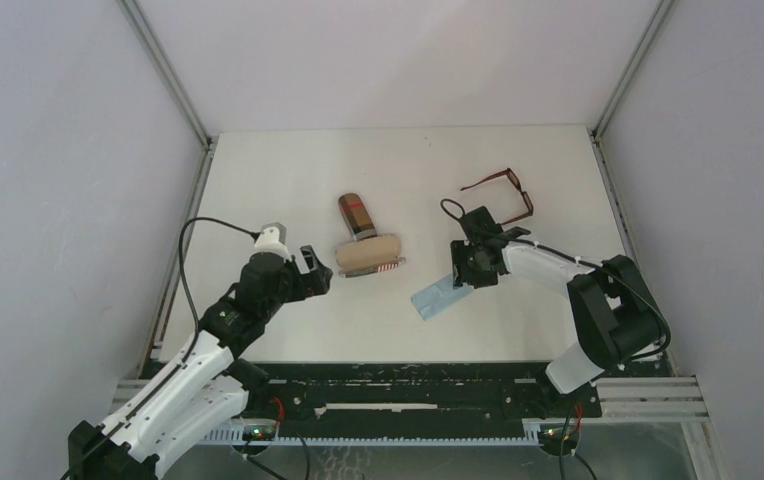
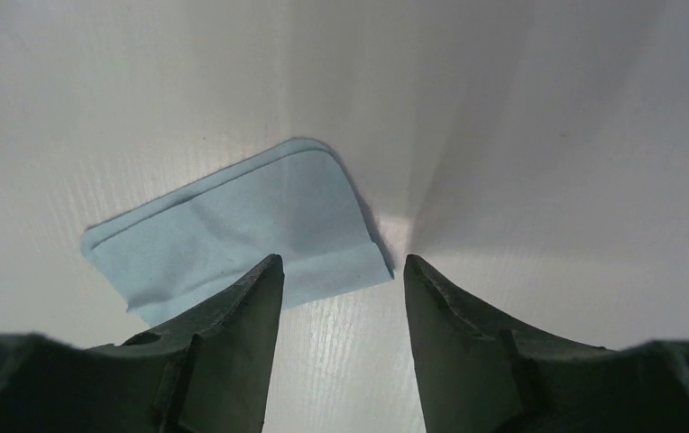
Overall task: Organize the sunglasses
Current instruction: Pick up the glasses cleaning cloth from the center of the board.
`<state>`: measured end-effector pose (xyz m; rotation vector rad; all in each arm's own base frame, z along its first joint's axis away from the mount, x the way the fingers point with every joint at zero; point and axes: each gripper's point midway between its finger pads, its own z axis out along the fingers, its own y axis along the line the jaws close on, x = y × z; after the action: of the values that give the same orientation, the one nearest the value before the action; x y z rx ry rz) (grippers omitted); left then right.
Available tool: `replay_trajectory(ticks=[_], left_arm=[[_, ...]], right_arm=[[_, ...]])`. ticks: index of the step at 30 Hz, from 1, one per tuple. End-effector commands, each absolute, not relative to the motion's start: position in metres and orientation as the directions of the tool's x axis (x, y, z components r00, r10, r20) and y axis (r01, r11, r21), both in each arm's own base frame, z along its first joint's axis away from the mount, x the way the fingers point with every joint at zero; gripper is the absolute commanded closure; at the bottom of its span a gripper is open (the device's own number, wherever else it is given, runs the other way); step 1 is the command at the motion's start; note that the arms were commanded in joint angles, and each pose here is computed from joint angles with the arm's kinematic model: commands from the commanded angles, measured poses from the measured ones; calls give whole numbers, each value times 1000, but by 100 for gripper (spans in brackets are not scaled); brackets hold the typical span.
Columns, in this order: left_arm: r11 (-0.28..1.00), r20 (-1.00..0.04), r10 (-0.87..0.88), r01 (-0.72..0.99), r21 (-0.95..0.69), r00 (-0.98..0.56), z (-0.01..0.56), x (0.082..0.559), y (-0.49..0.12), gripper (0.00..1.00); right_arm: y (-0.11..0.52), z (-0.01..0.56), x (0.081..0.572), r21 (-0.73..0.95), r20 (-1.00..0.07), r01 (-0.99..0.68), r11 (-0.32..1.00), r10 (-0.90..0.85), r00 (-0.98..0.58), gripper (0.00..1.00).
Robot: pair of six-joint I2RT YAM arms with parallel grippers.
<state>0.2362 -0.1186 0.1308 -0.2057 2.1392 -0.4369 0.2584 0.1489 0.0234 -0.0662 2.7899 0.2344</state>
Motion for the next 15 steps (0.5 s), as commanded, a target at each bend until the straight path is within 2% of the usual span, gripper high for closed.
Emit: replay_trajectory(ticks=[1, 10, 15], left_arm=[[901, -766, -337, 48, -431, -548, 142, 242, -128, 3], [884, -750, -343, 74, -461, -566, 142, 236, -134, 6], [867, -744, -342, 112, -485, -574, 145, 234, -142, 8]], right_arm=[[161, 29, 259, 161, -328, -135, 978, -77, -942, 51], [163, 17, 252, 146, -288, -142, 979, -96, -953, 78], [171, 27, 263, 144, -364, -196, 970, -132, -922, 97]])
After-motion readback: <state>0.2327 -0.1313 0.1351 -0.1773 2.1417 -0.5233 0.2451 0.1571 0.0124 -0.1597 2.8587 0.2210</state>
